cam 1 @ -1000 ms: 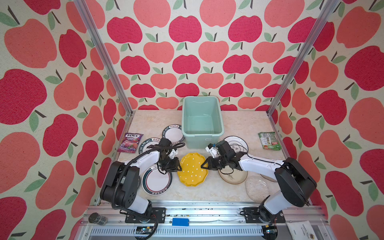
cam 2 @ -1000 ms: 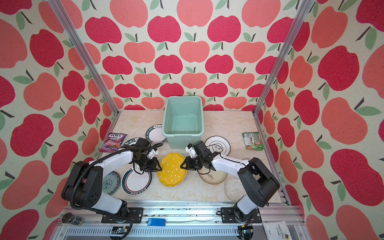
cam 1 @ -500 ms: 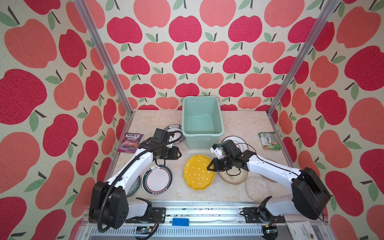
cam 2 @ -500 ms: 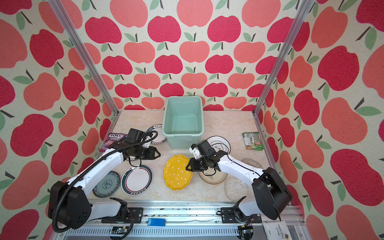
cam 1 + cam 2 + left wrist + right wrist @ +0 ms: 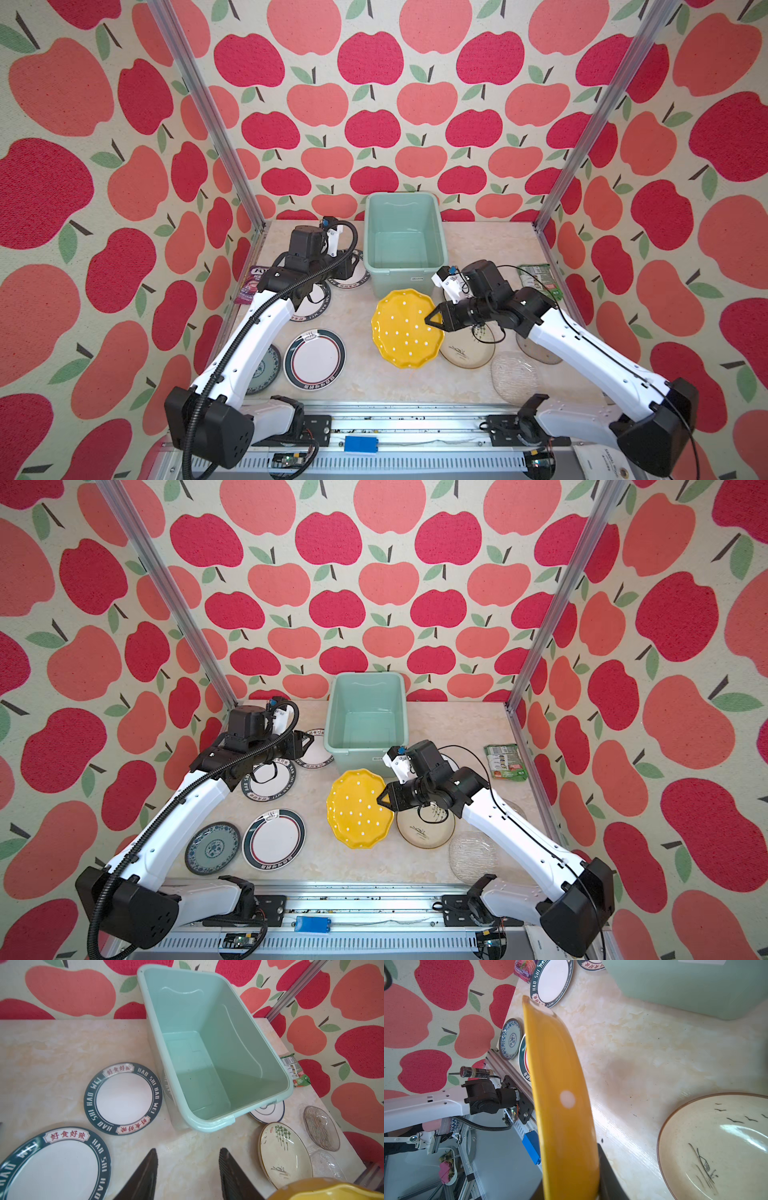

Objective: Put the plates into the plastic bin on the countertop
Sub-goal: 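Carry the yellow plate with the right gripper over the green bin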

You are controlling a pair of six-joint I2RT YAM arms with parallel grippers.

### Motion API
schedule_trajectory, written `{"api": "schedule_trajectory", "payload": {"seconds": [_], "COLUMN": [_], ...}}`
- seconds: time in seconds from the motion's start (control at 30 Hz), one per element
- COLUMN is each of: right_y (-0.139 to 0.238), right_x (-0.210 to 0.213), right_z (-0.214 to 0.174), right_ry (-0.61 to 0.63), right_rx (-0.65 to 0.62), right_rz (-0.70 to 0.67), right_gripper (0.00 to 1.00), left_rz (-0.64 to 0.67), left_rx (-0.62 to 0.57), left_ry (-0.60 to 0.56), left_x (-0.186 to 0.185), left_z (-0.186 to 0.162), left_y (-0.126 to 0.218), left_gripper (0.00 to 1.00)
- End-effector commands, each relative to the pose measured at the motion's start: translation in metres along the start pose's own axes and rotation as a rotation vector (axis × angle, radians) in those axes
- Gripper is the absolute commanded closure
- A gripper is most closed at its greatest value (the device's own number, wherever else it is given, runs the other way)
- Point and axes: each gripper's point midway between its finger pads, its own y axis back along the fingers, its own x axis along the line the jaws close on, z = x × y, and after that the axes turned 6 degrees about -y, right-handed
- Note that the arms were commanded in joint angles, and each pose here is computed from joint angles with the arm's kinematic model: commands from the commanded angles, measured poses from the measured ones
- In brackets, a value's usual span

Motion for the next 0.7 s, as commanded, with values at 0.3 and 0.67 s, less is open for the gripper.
{"api": "schedule_trajectory", "payload": {"seconds": [0.3,0.67], "right_y": [0.086,0.077], "right_x": [0.028,-0.013], "right_z": [0.149,0.256], "right_ry": [-0.073,-0.259], "right_rx": [-0.498,-0.689], "right_rz": [0.136,0.065], "right_gripper": [1.00,1.00], "left_rz": [0.147,0.112], "left_rx": [-0.166,-0.107], "left_ry": [0.012,0.051], "left_x": [0.043,0.066], "left_z": [0.060,0.044], "left_y": [-0.028,-0.046], "left_gripper": [0.49,0.47]}}
